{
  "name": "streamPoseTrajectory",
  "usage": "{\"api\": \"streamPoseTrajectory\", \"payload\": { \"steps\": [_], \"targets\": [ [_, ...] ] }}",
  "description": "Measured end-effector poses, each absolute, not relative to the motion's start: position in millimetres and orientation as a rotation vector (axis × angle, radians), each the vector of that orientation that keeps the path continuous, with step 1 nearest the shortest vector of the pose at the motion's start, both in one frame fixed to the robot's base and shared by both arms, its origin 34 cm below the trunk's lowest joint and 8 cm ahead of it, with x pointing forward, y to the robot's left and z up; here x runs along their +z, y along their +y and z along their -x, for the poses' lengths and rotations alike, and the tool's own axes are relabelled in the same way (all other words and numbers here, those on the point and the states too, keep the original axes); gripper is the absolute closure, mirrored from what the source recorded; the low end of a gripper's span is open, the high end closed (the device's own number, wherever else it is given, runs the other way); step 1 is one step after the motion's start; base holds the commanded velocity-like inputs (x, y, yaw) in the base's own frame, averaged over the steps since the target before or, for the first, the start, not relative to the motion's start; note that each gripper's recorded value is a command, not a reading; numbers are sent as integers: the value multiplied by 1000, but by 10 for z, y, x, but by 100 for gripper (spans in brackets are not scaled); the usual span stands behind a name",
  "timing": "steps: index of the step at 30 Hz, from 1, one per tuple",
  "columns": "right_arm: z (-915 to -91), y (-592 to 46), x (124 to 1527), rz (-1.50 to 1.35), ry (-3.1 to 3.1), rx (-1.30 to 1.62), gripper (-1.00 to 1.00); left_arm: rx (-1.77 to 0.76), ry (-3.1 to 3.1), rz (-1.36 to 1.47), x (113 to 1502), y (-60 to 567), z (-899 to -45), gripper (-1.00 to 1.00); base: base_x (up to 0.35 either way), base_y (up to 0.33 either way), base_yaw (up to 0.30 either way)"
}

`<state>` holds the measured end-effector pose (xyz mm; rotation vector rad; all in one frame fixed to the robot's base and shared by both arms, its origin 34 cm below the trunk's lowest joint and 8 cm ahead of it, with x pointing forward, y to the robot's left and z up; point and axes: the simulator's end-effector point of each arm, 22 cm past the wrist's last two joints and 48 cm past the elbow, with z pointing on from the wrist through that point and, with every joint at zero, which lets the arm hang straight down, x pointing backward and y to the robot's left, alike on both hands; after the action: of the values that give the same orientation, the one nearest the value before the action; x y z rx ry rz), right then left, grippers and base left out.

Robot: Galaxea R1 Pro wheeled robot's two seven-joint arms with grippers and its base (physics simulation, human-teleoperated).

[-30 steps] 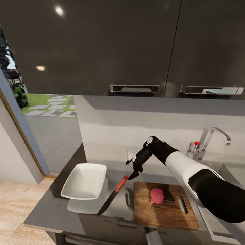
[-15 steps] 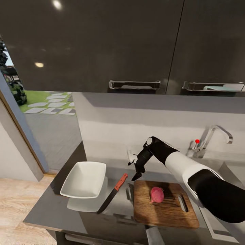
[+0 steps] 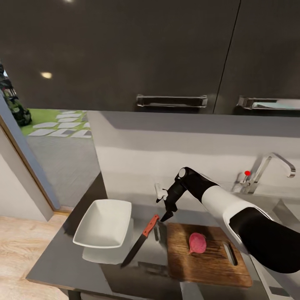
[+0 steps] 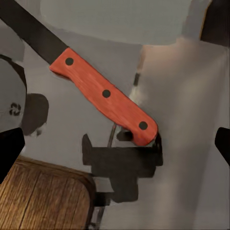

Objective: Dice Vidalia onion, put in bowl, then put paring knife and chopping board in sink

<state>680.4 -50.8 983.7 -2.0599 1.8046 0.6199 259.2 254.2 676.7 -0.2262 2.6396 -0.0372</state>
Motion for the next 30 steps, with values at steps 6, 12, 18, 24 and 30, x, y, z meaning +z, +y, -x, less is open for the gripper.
{"api": "streamPoseTrajectory", "payload": {
  "steps": [6,12,18,24,30],
  "targets": [
    [-6798,-484,9785,2062,1806,634,-100,-36,2650,227,6752,2542,-2559,-100,130,102,0],
    [-6797,-477,9730,2062,1811,647,-100,-35,2663,228,6731,2541,-2514,-100,26,20,0],
    [-6788,-460,9678,2063,1814,662,-100,-34,2674,229,6717,2541,-2481,-100,4,3,0],
    [-6755,-418,9624,2070,1812,686,-100,-33,2684,230,6704,2541,-2448,-100,0,0,0],
    [-6734,-423,9548,2070,1825,705,-100,-32,2695,231,6690,2539,-2412,-100,0,0,0]
  ]
}}
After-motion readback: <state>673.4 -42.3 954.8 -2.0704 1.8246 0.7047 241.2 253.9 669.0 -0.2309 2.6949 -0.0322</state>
